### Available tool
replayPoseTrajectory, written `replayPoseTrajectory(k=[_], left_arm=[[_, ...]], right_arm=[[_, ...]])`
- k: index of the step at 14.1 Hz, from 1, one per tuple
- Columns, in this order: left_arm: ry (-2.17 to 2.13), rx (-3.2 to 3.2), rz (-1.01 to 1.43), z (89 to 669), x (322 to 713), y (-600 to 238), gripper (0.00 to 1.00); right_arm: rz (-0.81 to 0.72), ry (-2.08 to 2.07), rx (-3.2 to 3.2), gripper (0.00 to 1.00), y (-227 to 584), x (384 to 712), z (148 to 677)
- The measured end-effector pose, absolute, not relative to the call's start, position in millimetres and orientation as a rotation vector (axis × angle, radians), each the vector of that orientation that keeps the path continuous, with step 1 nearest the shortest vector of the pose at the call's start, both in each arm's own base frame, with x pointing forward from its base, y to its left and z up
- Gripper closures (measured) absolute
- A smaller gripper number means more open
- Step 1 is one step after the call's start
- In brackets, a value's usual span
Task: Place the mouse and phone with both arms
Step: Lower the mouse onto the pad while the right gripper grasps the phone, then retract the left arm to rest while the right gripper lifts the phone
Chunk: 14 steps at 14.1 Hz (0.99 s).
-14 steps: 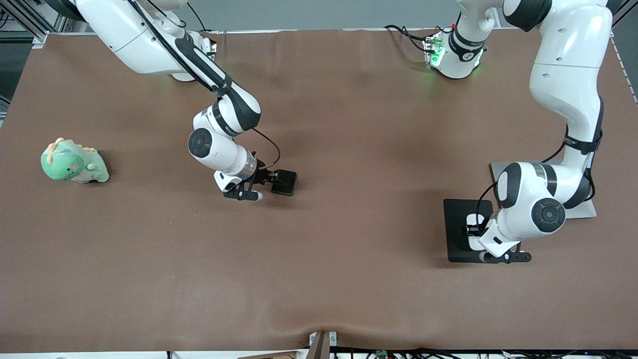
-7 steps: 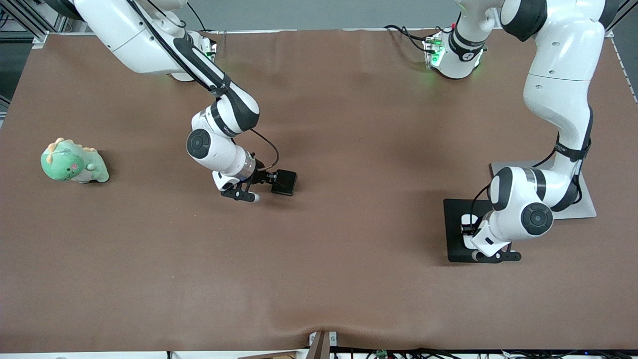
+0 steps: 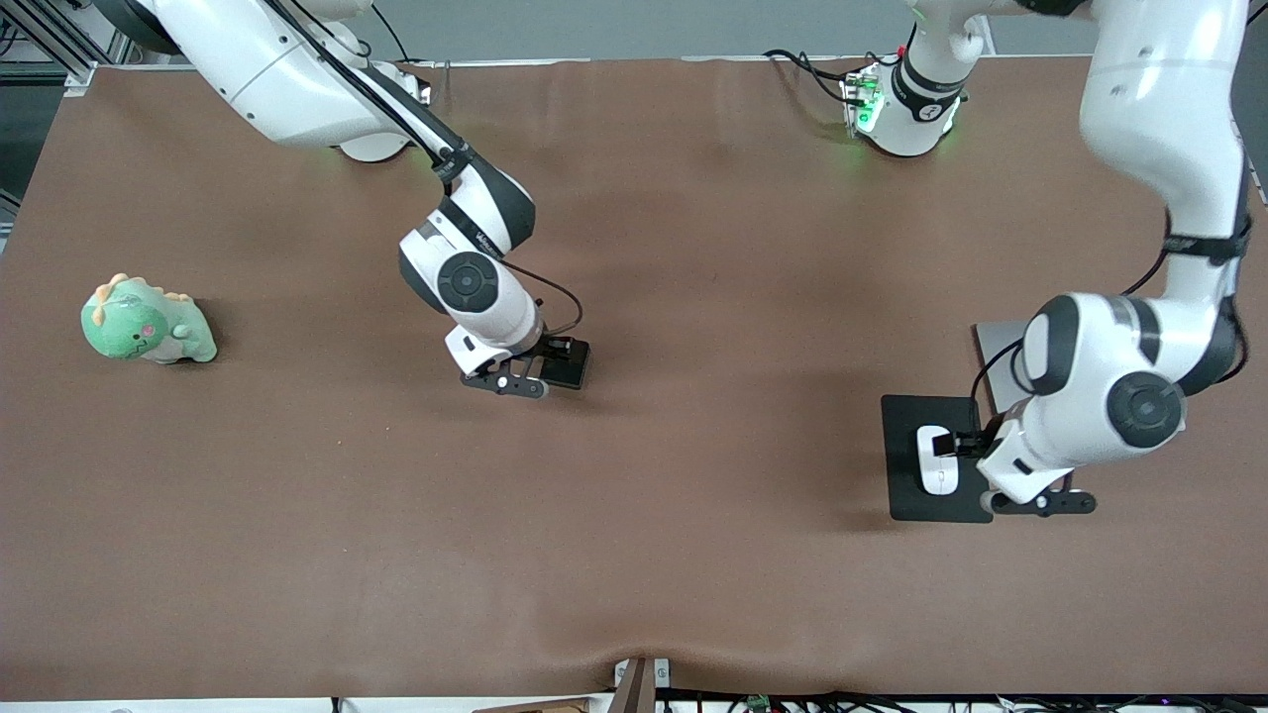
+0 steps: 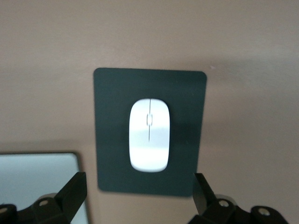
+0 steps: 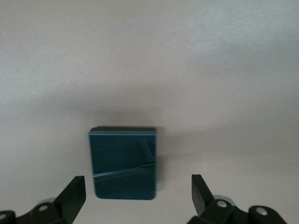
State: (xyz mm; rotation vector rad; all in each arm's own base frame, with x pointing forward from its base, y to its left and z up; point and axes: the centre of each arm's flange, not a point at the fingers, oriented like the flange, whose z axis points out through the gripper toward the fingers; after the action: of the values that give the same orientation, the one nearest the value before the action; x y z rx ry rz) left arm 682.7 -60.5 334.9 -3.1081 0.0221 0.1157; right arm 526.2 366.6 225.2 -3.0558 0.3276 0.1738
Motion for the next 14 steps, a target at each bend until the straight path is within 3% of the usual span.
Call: replayPoseTrajectory(k=[7, 14], left_arm=[[0.024, -3.141, 0.096, 494, 632, -54, 0.00], [0.197, -3.135, 0.089, 589, 575, -19, 0.00]], right_arm=[[0.166, 0.364, -3.009, 0.00, 374, 528, 192], [0.159, 0.333, -3.027, 0.00, 375, 525, 185]])
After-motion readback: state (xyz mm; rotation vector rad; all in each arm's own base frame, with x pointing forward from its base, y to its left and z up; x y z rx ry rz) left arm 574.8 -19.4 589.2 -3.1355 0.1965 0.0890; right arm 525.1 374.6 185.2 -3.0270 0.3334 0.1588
